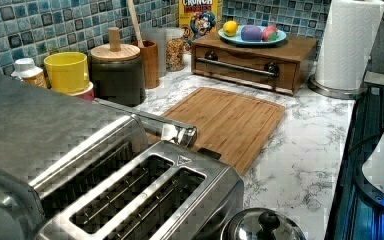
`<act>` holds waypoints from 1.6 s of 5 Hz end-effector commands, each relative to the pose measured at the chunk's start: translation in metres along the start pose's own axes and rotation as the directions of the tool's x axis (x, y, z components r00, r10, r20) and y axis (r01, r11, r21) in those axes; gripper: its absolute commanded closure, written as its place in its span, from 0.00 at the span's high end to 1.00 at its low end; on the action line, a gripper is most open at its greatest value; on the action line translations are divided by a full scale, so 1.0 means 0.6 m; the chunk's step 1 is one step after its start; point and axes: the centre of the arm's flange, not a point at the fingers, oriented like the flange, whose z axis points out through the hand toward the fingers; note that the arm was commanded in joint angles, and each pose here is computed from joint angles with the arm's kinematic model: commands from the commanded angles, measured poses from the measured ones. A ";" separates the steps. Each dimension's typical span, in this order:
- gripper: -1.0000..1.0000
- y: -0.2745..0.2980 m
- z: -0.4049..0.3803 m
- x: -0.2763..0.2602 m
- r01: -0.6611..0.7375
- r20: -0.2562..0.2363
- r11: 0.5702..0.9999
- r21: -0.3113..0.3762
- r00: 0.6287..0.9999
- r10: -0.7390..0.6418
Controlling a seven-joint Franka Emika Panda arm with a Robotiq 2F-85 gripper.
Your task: Close the oven.
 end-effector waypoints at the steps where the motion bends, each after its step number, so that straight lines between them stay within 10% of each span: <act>1: 0.00 0.000 -0.001 0.001 0.001 -0.003 1.000 -0.001 1.000 -0.001; 3: 0.00 0.126 0.173 0.022 0.173 0.182 0.955 0.240 0.959 -0.219; 5: 0.00 0.194 0.264 0.044 0.274 0.215 0.845 0.460 0.889 -0.405; 8: 0.00 0.110 0.354 0.037 0.468 0.060 0.611 0.639 0.761 -0.646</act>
